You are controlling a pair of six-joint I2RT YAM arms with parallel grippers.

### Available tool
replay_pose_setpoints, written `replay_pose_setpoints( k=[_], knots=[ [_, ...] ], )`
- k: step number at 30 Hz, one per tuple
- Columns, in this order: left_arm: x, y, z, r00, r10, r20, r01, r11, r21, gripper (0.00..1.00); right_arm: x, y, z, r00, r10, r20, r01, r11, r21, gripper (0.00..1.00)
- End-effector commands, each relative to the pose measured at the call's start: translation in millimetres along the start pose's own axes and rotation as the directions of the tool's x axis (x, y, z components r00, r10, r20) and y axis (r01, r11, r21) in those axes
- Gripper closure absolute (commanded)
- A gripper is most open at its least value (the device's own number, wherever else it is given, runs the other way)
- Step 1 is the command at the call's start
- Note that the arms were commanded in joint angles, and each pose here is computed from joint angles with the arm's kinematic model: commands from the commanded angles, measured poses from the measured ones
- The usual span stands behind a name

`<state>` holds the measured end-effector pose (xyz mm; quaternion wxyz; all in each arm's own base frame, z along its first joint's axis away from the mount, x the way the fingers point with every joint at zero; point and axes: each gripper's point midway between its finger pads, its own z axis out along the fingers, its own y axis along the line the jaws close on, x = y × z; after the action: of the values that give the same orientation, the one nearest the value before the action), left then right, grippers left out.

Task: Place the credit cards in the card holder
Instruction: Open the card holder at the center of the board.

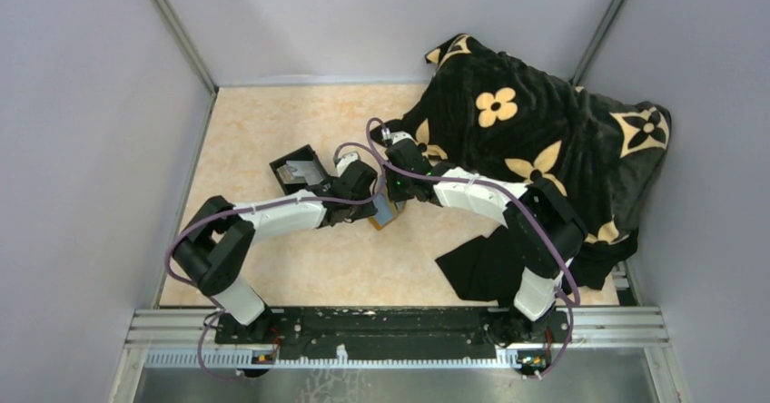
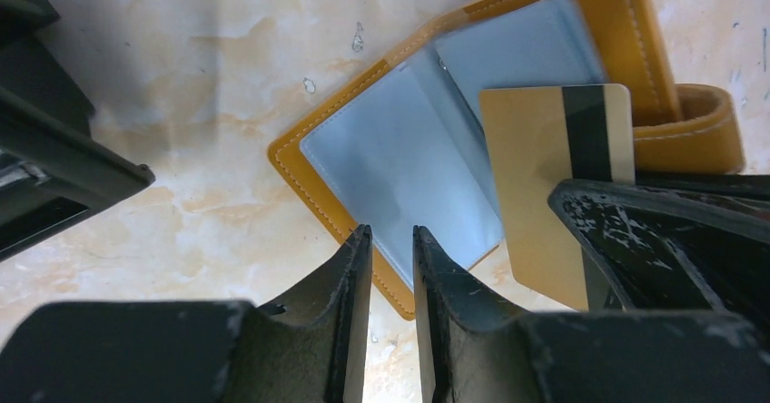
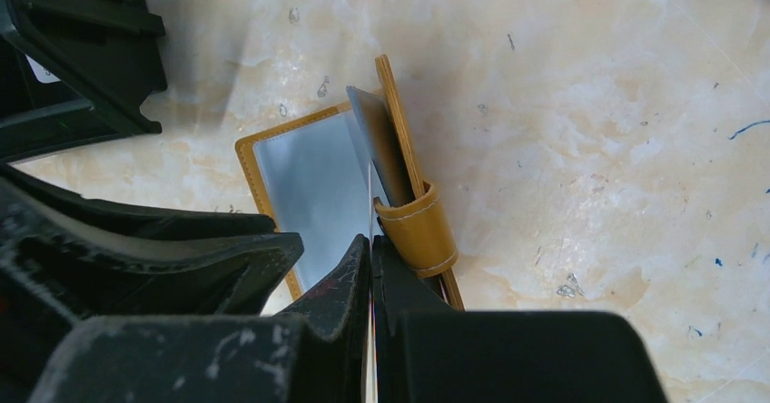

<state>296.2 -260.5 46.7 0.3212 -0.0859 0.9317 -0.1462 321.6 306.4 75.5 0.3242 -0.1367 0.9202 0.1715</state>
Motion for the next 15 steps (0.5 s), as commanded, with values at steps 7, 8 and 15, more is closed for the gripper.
replay_pose_setpoints(
  k=[7, 8, 15],
  knots=[
    [17, 3, 20, 0.998, -0.052, -0.025, 0.052, 0.999, -0.003, 0.71, -23, 8, -11, 0.997, -0.008, 0.072, 0.011, 0.999, -0.046, 1.0],
    [20, 6, 22, 0.998, -0.049, -0.031, 0.049, 0.999, -0.016, 0.71, -24, 8, -11, 0.997, -0.009, 0.073, 0.012, 0.999, -0.045, 1.0],
    [46, 32, 34, 0.995, -0.043, -0.091, 0.033, 0.993, -0.11, 0.71, -32, 6, -12, 0.997, -0.014, 0.075, 0.018, 0.999, -0.051, 1.0]
  ],
)
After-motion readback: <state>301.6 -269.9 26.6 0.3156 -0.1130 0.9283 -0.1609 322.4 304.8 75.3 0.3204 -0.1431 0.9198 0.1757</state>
